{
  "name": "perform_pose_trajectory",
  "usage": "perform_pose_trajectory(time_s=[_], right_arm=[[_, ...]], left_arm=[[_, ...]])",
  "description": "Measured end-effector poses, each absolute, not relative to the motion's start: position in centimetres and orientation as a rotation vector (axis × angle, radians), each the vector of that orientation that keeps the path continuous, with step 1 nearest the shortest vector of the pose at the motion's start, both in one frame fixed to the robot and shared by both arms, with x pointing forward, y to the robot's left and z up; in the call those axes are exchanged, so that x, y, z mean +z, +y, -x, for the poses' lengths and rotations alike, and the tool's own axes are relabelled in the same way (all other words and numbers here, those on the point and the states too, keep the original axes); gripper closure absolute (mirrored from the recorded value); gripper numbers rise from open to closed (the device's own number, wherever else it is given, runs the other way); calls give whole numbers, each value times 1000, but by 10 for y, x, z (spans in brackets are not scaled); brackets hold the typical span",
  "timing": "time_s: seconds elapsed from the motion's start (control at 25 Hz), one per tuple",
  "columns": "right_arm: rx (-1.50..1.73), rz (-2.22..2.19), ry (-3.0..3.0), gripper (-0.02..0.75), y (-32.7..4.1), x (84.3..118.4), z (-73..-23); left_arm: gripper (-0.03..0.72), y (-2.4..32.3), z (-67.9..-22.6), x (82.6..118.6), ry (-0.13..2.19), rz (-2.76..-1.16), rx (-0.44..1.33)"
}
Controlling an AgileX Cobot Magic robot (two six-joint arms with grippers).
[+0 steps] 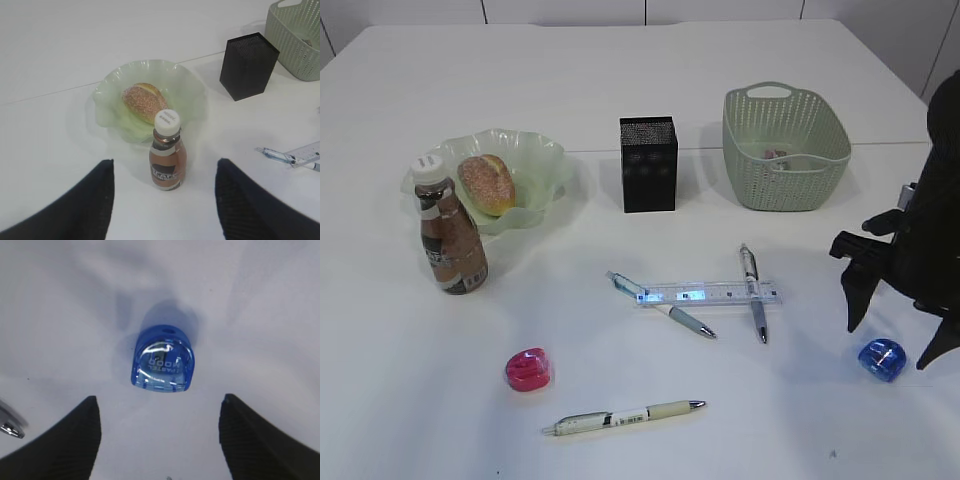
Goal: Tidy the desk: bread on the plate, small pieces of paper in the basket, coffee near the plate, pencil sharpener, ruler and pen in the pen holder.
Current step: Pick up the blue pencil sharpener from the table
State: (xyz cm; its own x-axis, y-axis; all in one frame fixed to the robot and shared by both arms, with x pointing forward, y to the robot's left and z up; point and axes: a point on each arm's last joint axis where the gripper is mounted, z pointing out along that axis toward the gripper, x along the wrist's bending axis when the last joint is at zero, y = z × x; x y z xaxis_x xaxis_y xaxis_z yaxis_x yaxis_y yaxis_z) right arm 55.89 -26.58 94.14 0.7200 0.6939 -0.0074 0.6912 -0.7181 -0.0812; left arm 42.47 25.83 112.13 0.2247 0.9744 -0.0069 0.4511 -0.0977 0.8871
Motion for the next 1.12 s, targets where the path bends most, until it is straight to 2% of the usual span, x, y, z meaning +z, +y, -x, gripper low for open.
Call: perform_pose_trajectory(time_s=[0.48, 1.12], right_arm=[[76, 2853, -1172, 167, -268, 938, -560], [157, 2821, -1136, 167, -265, 915, -563]], left_arm=[[241, 258, -425, 1121, 1346, -1684, 808], [241, 258, -424, 1121, 1350, -1690, 804]])
